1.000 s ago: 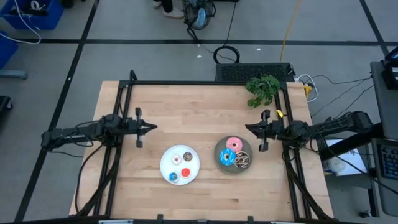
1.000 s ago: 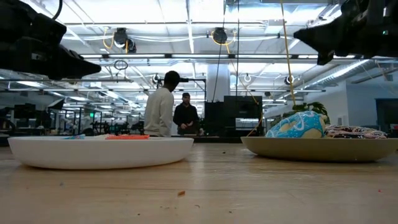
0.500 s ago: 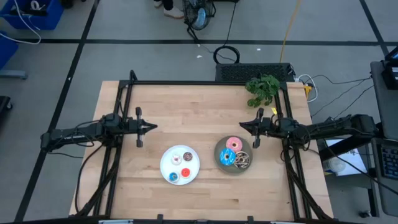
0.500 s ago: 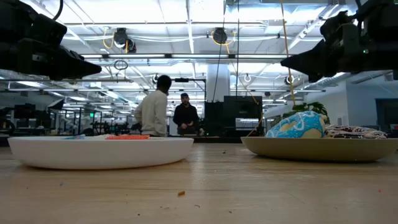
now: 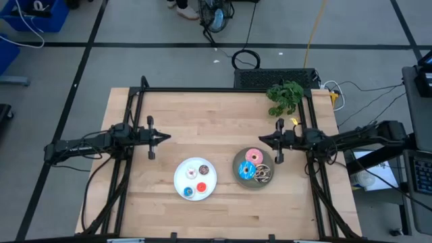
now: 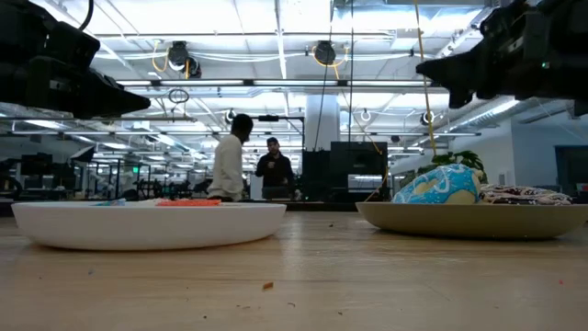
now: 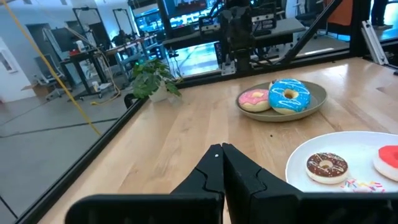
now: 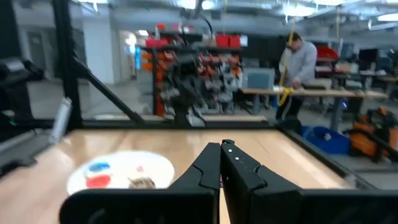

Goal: Pick & Place donuts
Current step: Return to Home Position

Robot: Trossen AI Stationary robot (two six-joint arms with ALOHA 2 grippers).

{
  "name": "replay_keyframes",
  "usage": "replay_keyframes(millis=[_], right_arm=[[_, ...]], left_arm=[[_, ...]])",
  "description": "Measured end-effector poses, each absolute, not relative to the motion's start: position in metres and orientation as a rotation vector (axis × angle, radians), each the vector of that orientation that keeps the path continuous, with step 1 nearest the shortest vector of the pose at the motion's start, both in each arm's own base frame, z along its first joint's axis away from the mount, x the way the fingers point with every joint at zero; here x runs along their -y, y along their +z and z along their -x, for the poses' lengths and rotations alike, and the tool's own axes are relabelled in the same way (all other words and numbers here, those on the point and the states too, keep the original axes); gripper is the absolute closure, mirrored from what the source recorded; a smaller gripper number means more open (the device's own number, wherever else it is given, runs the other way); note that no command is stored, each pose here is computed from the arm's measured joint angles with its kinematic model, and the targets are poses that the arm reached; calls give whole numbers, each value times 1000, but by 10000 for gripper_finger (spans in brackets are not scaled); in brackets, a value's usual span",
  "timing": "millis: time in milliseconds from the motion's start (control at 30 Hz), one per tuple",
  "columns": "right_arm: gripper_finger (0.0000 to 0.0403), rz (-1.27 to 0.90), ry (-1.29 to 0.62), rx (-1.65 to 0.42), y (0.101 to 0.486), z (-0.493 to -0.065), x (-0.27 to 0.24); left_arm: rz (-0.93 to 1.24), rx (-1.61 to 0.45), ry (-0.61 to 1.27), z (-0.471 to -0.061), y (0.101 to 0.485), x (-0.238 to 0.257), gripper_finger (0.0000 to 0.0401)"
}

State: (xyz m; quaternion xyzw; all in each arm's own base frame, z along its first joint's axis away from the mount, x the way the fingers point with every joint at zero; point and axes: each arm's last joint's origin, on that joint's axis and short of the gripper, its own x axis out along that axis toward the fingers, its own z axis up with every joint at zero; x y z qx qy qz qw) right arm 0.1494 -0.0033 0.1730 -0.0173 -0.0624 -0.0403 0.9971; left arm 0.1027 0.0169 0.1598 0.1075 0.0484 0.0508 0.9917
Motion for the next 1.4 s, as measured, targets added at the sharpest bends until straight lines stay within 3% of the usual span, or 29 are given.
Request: replay_keyframes(millis=[567, 933, 1400], right_arm=[[403, 77, -63, 255, 193, -128, -1], [403, 77, -65, 233, 193, -115, -1], [403, 25, -210, 101, 180, -111, 4]], left_arm=[[-242, -95, 86, -103, 160, -16, 398], [-249, -95, 85, -103, 160, -16, 397], [-269, -96, 85, -103, 160, -16, 395]])
